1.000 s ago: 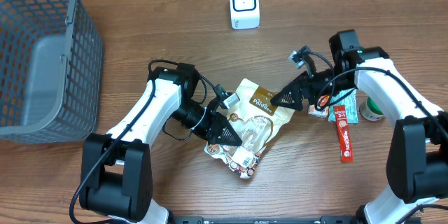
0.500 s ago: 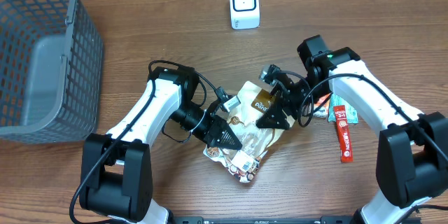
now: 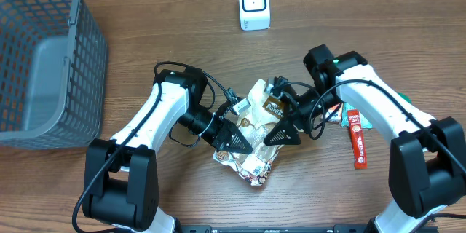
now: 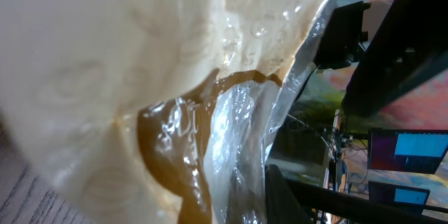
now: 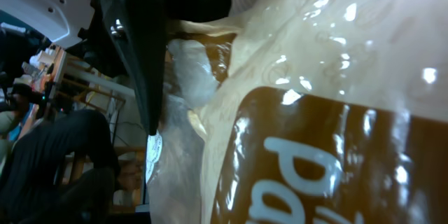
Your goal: Scan the item barcode
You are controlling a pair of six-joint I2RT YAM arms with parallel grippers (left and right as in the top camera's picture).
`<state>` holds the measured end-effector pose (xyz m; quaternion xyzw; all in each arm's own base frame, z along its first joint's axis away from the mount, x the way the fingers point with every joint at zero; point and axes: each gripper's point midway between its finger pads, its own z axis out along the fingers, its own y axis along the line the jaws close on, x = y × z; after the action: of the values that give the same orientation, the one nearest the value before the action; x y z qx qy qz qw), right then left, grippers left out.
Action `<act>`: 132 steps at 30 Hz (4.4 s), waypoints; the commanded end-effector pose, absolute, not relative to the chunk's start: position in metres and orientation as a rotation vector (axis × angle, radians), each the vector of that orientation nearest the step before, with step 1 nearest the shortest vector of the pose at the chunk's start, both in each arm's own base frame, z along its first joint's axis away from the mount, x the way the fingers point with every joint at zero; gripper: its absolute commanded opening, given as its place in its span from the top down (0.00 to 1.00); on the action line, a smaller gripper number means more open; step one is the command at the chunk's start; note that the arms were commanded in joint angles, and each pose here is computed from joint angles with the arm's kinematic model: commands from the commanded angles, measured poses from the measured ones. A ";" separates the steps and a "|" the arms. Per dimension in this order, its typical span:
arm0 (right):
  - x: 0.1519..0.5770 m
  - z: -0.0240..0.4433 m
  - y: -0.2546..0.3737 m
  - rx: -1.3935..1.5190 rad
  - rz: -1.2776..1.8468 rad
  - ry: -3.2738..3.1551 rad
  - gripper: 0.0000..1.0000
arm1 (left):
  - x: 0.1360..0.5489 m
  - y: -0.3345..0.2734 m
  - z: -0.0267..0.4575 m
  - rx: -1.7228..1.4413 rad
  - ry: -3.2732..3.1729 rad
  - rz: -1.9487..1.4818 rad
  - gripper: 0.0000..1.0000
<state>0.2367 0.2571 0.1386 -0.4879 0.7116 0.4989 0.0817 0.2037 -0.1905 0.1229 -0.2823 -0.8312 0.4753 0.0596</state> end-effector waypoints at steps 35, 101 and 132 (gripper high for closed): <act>0.230 0.129 0.267 -1.580 1.391 2.062 0.96 | 0.245 -0.186 0.102 -0.868 -2.714 1.312 0.57; 0.546 0.296 0.272 -0.955 -0.425 1.624 0.96 | 0.420 0.015 0.124 0.304 -3.543 0.559 0.00; 0.611 0.224 0.294 -0.657 -0.400 1.513 0.97 | 0.420 0.015 0.124 0.305 -3.544 0.559 0.00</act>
<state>0.6073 0.2933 0.2171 -0.3207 0.6663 -0.2017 0.6423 0.4152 0.0115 0.1191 0.0782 -0.9603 0.1533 -0.2196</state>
